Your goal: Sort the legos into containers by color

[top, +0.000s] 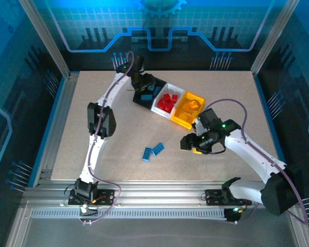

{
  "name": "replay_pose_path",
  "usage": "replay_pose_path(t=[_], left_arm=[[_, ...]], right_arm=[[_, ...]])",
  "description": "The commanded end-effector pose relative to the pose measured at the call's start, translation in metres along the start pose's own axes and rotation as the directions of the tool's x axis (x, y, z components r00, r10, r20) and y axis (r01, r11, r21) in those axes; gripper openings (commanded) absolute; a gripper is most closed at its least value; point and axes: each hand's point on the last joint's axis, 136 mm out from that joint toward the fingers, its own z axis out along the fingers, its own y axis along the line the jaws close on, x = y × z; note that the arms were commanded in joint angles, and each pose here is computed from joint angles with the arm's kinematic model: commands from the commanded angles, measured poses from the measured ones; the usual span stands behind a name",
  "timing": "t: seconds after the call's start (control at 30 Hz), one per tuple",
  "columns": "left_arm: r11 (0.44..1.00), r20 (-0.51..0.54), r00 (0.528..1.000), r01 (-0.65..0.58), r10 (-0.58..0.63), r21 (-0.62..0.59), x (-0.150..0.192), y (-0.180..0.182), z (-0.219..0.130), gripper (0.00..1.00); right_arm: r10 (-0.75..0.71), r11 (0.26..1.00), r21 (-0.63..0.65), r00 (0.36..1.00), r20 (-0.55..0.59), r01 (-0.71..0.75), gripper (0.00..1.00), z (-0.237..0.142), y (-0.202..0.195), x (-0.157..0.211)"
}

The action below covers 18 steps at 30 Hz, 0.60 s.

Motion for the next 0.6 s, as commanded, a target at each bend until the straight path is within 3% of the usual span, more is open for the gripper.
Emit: replay_pose_path(t=[0.0,0.13,0.3,0.47,0.57], left_arm=[[0.994,0.012,0.995,-0.104,0.103,0.028,0.016,-0.026,-0.055,0.66],[0.957,-0.049,0.961,-0.277,0.273,-0.086,0.080,-0.016,-0.091,0.68],[0.910,-0.182,0.915,-0.388,0.361,-0.145,0.175,0.017,-0.115,0.69],[0.888,-0.253,0.867,-0.456,0.430,-0.053,0.238,0.026,-0.119,0.70],[0.814,-0.285,0.785,-0.581,0.551,-0.027,0.264,0.022,-0.117,0.70]], right_arm=[[0.005,1.000,-0.010,1.000,-0.029,-0.005,0.69,0.005,-0.001,0.004],[0.041,0.999,0.038,0.997,-0.067,-0.039,0.69,0.018,-0.018,0.014],[0.112,0.993,0.050,0.992,-0.054,-0.110,0.69,0.019,-0.021,0.016],[0.220,0.973,0.073,0.975,-0.041,-0.217,0.69,0.011,-0.020,0.027],[0.250,0.966,0.072,0.968,0.004,-0.250,0.69,-0.004,-0.019,0.038]])
